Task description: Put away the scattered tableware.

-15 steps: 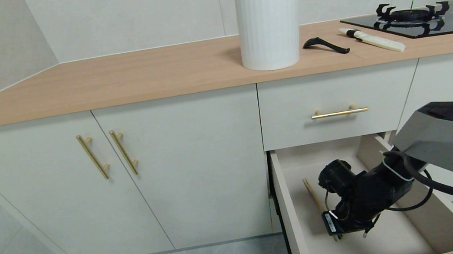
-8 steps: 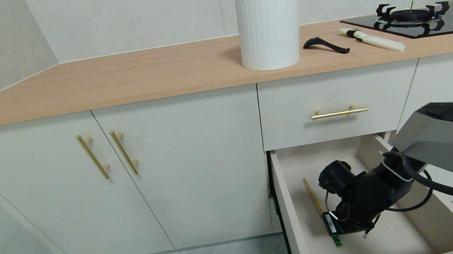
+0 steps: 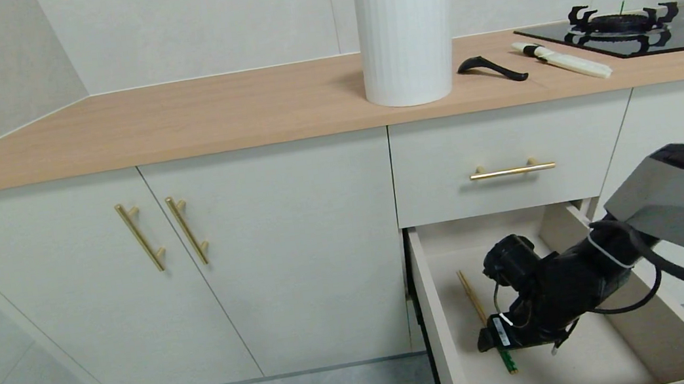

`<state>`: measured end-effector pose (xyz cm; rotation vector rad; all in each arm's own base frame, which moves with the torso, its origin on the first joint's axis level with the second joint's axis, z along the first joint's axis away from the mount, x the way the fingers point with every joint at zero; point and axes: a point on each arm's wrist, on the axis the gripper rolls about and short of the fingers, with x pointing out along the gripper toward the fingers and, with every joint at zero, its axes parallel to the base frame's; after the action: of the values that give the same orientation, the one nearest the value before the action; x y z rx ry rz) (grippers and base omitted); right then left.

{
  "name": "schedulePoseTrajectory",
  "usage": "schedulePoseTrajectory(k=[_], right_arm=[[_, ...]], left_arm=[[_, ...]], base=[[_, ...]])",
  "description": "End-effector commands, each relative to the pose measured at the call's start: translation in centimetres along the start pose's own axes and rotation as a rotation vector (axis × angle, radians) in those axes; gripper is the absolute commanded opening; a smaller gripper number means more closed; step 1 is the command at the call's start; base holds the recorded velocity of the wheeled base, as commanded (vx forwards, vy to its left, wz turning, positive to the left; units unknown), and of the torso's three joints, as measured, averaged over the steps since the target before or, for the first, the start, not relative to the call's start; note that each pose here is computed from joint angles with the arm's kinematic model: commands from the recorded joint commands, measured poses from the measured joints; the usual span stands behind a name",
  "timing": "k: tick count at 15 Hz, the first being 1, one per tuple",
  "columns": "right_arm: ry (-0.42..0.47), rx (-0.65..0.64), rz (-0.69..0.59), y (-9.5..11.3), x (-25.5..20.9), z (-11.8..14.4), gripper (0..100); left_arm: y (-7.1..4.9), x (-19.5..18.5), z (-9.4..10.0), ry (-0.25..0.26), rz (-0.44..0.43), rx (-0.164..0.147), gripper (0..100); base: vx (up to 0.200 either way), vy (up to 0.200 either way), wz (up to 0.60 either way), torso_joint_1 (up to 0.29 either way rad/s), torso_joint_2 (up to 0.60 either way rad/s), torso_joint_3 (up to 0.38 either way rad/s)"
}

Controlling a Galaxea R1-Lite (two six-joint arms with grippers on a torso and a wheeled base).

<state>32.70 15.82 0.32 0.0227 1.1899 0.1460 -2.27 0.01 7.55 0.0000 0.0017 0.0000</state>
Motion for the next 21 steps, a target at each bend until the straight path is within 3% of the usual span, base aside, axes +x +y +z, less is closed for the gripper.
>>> schedulePoseTrajectory(k=[1,6,10,15,21], right_arm=[[-0.058,0.002,0.021,0.1,-3.7,0.8,100],[-0.286,0.014,0.099,-0.9,-17.6,0.6,100],[-0.471,0.030,0.100,-3.7,-23.6,0.1,100],[-0.552,0.026,0.080,-5.0,-25.9,-0.3,100],[-0.555,0.025,0.079,-5.1,-26.0,-0.3,100]], left_arm=[[0.0,0.0,0.0,0.001,0.000,0.000,100],[0.0,0.0,0.0,0.001,0.000,0.000,100],[0.0,0.0,0.0,0.001,0.000,0.000,100],[0.0,0.0,0.0,0.001,0.000,0.000,100],[0.0,0.0,0.0,0.001,0.000,0.000,100]], base=[[0.000,0.000,0.00,0.000,0.00,0.000],[0.000,0.000,0.00,0.000,0.00,0.000],[0.000,0.000,0.00,0.000,0.00,0.000],[0.000,0.000,0.00,0.000,0.00,0.000],[0.000,0.000,0.00,0.000,0.00,0.000]])
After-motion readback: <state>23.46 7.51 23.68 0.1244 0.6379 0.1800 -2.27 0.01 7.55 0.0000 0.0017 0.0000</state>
